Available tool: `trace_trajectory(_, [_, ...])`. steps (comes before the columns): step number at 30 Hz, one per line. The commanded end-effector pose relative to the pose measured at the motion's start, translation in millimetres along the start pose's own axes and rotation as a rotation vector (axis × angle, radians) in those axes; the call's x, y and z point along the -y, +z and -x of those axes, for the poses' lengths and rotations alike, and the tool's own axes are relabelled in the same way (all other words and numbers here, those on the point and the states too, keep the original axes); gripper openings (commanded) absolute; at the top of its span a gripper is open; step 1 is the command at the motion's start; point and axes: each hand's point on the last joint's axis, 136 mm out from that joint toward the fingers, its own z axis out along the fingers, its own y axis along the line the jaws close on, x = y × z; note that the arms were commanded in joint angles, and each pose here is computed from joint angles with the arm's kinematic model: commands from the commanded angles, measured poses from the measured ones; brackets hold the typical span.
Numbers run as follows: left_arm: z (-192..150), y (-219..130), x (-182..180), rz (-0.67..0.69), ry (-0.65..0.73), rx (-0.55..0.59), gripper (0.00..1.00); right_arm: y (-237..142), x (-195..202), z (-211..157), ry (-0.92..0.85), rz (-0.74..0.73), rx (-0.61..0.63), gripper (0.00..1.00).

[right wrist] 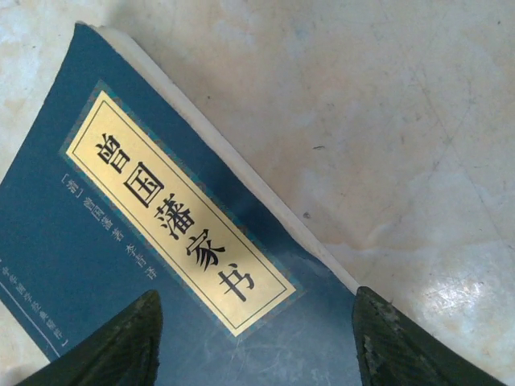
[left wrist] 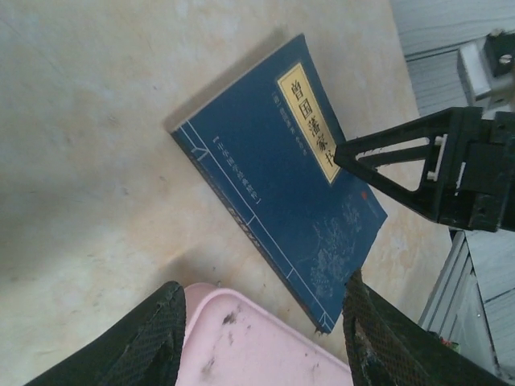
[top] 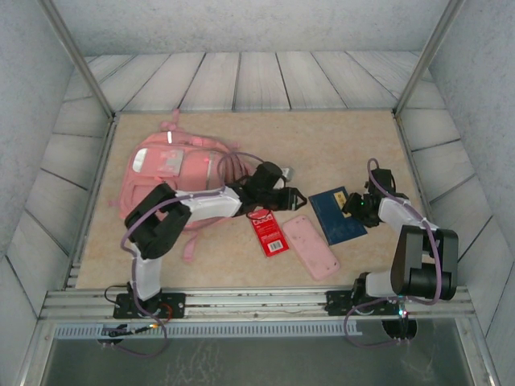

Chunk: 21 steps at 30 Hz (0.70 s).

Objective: Pack the student bag

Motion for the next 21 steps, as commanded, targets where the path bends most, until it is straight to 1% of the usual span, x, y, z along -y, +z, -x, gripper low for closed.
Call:
trace_trajectory(1, [5.9,13.2,6.2,-0.019,-0.032,0.002,0.52,-1.4,2.2,2.5,0.025,-0.002,0.024,0.61])
trace_trajectory(4, [-2.0,26.9,-2.6,-0.019,-0.049,-0.031,0.48,-10.4,10.8,12.5,0.02,-0.054,0.086,0.62])
trace_trajectory(7, [-11.8,40.6,-5.4,-0.016,-0.048,-0.079,0.48,-14.6,16.3,21.0,0.009,-0.093,0.126,0.64])
trace_trajectory(11, [-17.3,52.5,-4.3,-0.022,-0.049,-0.101,0.46,-5.5,20.4,14.4,0.007,-0.112,0.082,0.64])
trace_trajectory(14, [-23.1,61.3,-2.7,-0.032,-0.055,-0.122,0.43,-2.0,14.3,8.0,0.014,-0.071,0.059,0.63])
trace_trajectory(17, [-30.0,69.7,0.6,-0.042,-0.057,-0.146,0.42,0.9,9.1,-0.4,0.027,-0.028,0.036,0.62])
trace_trajectory(21, [-32.0,76.4,-3.6,-0.042,-0.065,-0.159,0.42,9.2,5.8,-16.8,0.036,0.012,-0.02,0.6])
